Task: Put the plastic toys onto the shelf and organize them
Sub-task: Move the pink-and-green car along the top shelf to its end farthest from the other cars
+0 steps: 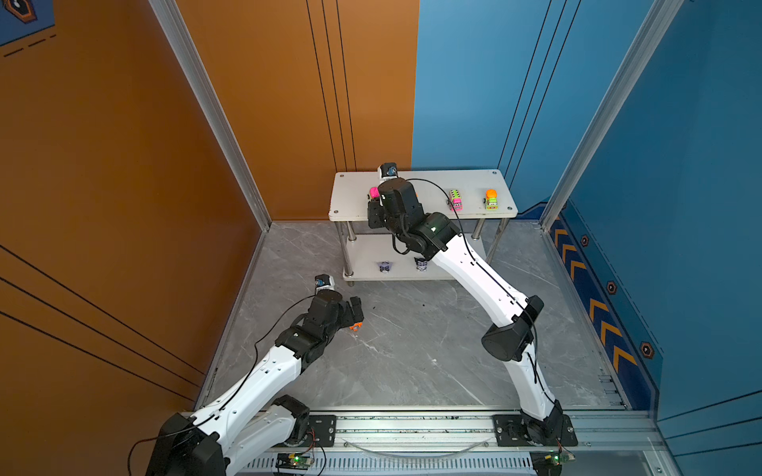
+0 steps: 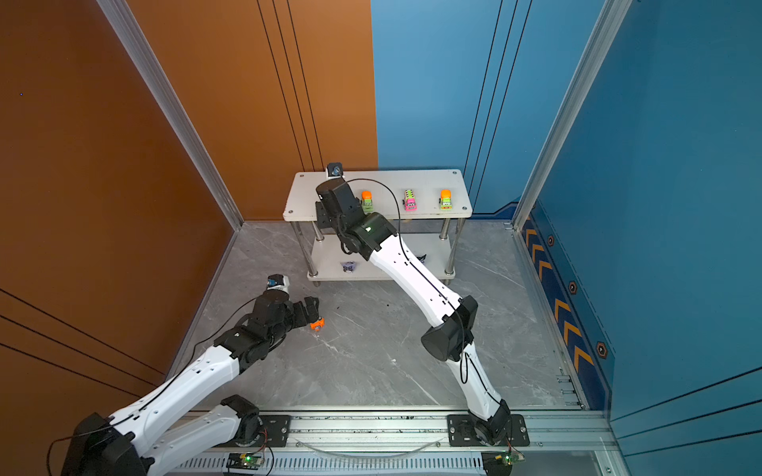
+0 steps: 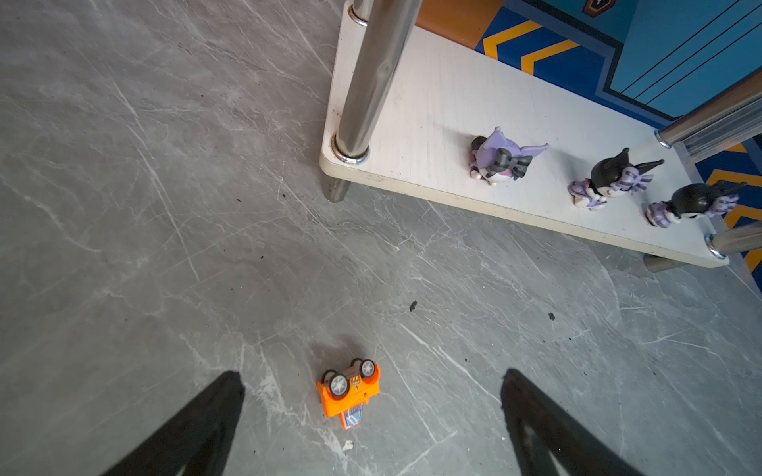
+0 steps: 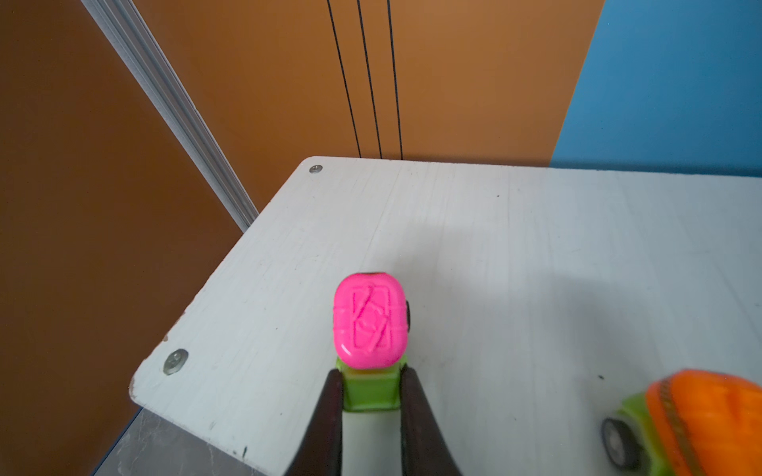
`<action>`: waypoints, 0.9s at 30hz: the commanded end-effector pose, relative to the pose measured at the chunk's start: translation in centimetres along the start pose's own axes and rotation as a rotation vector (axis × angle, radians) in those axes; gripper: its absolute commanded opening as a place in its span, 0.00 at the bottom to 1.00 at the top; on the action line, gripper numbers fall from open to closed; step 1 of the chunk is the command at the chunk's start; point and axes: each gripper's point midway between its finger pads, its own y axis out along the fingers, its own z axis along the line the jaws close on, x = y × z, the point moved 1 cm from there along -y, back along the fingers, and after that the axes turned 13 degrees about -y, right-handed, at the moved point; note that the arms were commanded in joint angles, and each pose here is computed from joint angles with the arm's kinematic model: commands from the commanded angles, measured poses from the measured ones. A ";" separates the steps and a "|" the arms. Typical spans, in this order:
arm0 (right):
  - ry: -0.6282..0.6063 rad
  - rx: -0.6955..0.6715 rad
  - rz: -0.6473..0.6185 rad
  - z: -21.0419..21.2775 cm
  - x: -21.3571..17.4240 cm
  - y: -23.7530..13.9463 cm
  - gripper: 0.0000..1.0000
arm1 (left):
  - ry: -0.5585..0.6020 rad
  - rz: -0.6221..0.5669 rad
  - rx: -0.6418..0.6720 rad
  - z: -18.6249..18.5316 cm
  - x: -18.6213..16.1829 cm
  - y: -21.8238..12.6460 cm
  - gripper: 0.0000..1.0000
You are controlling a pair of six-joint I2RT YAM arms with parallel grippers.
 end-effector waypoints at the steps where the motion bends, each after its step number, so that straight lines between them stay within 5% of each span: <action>1: -0.035 -0.079 -0.009 -0.7 0.2 -0.3 0.10 | -0.005 0.019 0.010 0.6 -0.4 -0.1 0.99; 13: -0.041 -0.084 0.011 -0.3 -0.5 -0.2 0.11 | -0.002 0.010 0.009 0.7 -0.2 -0.2 0.99; 20: -0.037 -0.069 0.015 0.0 -0.6 -0.2 0.26 | 0.001 0.024 0.032 1.3 -0.4 -0.5 0.99; 27: -0.014 -0.043 0.014 0.0 -0.4 -0.4 0.27 | -0.007 0.034 0.024 1.1 -0.6 -0.2 0.99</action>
